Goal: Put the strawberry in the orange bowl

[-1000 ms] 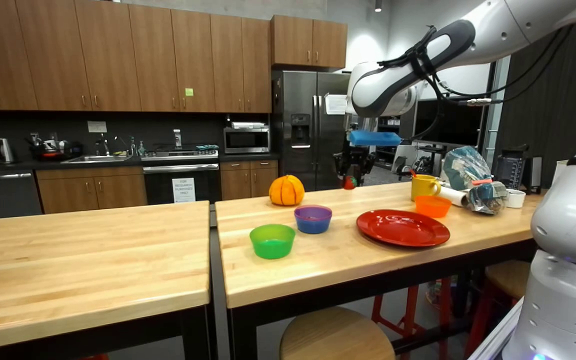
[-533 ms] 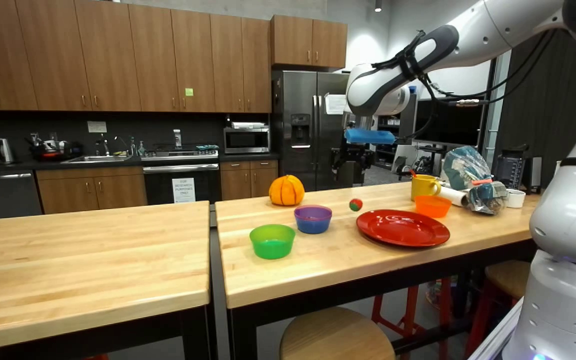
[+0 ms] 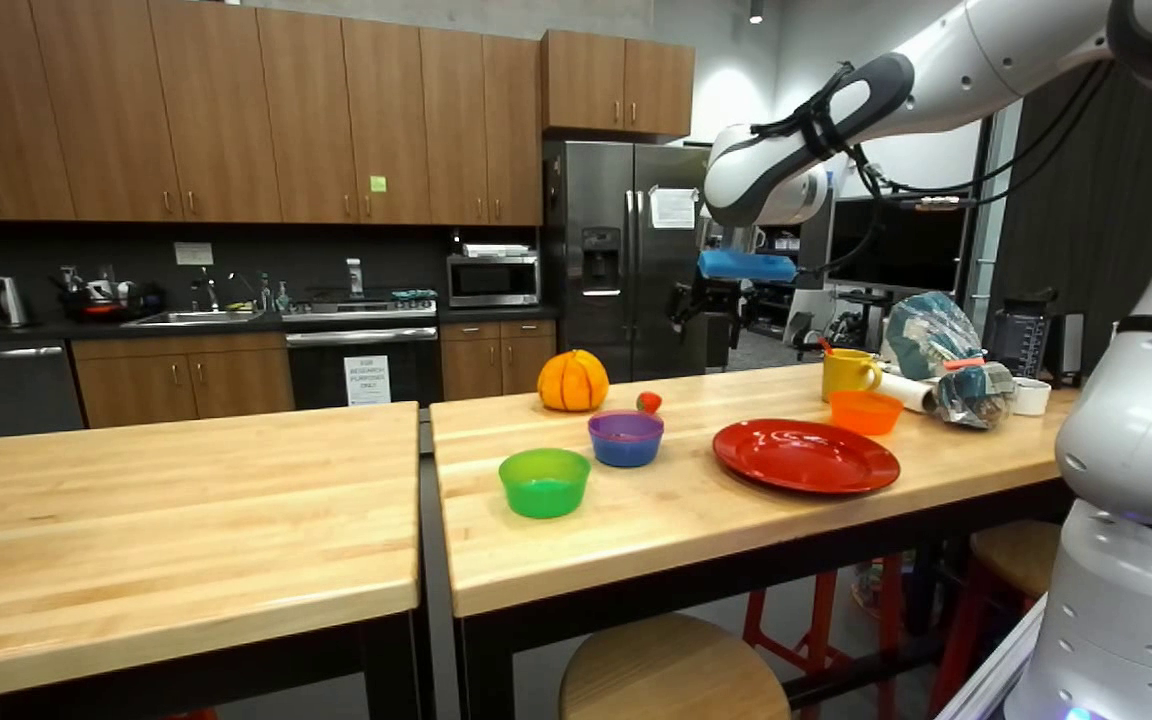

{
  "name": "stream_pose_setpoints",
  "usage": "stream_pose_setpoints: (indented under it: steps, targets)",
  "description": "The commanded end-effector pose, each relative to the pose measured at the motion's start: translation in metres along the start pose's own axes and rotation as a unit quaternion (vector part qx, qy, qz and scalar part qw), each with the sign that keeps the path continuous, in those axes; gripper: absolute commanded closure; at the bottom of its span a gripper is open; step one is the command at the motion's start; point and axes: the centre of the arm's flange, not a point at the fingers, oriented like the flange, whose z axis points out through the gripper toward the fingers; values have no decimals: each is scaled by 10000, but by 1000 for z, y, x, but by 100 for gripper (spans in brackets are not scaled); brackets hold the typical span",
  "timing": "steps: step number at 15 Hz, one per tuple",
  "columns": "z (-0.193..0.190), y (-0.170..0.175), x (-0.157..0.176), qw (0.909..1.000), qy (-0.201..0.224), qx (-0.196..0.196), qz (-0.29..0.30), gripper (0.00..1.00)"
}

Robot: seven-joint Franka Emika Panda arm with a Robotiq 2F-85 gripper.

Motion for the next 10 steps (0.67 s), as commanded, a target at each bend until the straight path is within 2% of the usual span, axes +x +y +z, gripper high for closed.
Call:
stream_pose_setpoints:
  steps: [1,7,10]
  targets:
    - [0,-2,7,9997,138,-137,167,0]
    - [-1,-26,12,9998,73,-153,82,0]
    - [3,-23,5,9999,57,-82,11,0]
